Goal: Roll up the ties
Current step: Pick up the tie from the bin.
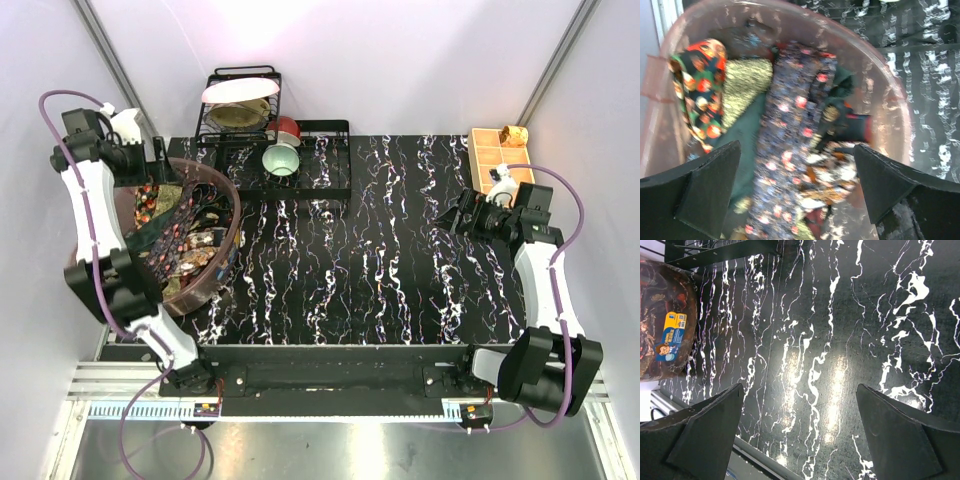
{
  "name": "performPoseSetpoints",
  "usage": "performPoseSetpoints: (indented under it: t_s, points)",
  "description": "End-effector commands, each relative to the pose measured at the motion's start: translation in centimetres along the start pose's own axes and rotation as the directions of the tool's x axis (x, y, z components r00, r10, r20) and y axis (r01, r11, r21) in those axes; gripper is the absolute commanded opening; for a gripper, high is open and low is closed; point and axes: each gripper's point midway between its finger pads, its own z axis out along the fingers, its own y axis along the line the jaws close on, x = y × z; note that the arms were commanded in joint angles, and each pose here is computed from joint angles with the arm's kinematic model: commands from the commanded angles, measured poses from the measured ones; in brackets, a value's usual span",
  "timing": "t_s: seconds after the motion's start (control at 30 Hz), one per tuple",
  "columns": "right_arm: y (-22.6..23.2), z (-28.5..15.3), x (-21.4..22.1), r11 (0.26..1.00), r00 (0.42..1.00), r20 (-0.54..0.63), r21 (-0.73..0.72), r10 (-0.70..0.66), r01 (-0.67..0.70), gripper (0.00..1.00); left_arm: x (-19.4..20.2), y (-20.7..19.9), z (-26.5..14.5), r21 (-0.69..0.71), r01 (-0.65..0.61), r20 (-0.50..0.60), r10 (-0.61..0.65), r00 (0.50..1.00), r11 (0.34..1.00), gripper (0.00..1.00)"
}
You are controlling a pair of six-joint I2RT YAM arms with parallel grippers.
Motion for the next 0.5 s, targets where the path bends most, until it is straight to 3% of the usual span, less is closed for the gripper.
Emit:
performPoseSetpoints:
  t_s: [0.0,0.2,0.47]
  points:
    - [0.7,-0.4,-1.8,0.999,0.998,0.034,-0.018,-0.051,0.051,1.00,-2.0,2.3,2.6,0.051,-0.073,0.016,0.073,0.997,0.996,0.99]
    - [-0.3,0.2,-1.3,0.999,0.999,0.013,0.001,-0.041,0.041,1.00,-1.0,2.6,7.2,0.187,-0.081,-0.023,0.087,0.996,0.979,0.99]
    - [-0.8,0.5,-0.8,1.000,1.000,-0.007,0.004,-0.030,0.030,1.00,1.4,3.7,11.5,0.242,-0.041,-0.090,0.065,0.994,0.969,0.99]
